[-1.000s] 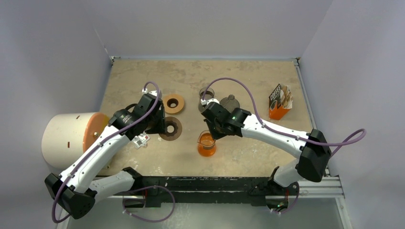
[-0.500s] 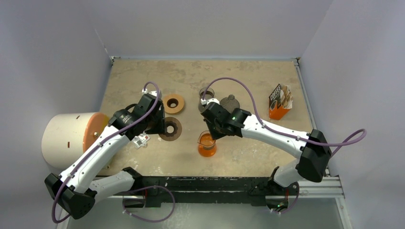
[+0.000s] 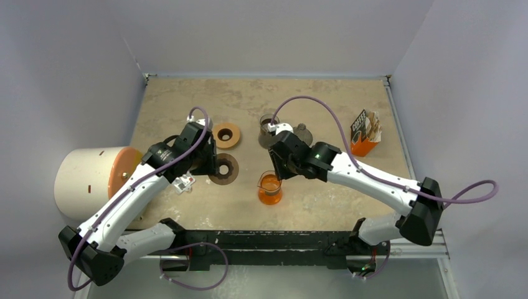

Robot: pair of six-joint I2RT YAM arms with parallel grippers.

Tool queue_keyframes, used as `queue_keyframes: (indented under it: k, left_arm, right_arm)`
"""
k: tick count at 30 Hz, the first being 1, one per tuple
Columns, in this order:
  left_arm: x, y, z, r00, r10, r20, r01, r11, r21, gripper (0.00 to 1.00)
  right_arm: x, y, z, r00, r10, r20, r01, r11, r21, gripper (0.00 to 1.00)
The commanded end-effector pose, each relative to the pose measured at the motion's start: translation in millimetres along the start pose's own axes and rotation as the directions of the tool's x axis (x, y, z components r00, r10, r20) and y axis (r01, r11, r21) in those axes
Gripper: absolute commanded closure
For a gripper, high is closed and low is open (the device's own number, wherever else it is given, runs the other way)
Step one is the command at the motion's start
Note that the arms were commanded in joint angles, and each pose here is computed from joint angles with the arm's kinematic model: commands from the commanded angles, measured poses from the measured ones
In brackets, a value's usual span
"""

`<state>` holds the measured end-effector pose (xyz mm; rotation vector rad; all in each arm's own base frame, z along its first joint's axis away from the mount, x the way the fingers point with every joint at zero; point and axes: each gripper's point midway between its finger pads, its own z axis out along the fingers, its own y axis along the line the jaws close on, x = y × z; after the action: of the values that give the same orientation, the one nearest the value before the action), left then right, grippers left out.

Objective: Place the coffee filter in the dripper
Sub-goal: Pick up the dripper holder from the center of the board, then place the dripper holder onto the coffee server.

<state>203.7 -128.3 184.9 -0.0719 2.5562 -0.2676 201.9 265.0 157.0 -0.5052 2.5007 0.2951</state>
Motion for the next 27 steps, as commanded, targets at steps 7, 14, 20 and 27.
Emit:
queue_keyframes:
  k: [7,14,20,27]
  left_arm:
    - [-17,-55,-5,0.995,0.097,0.002,-0.096,0.981,0.169,1.00]
    - [-20,-92,-5,0.985,0.170,-0.007,-0.164,0.961,0.222,1.00]
    - [-15,-121,-4,0.967,0.251,-0.044,-0.230,0.935,0.270,1.00]
    - [1,-145,-1,0.932,0.343,-0.118,-0.293,0.905,0.309,1.00]
  right_arm:
    - [-25,-29,-62,0.984,0.047,0.171,-0.057,0.997,0.056,0.48]
    - [-1,-68,-76,0.983,0.044,0.179,-0.077,0.981,0.180,0.30]
    - [25,-90,-79,0.980,0.094,0.173,-0.133,0.964,0.230,0.16]
    - [51,-102,-79,0.975,0.150,0.162,-0.186,0.953,0.238,0.13]
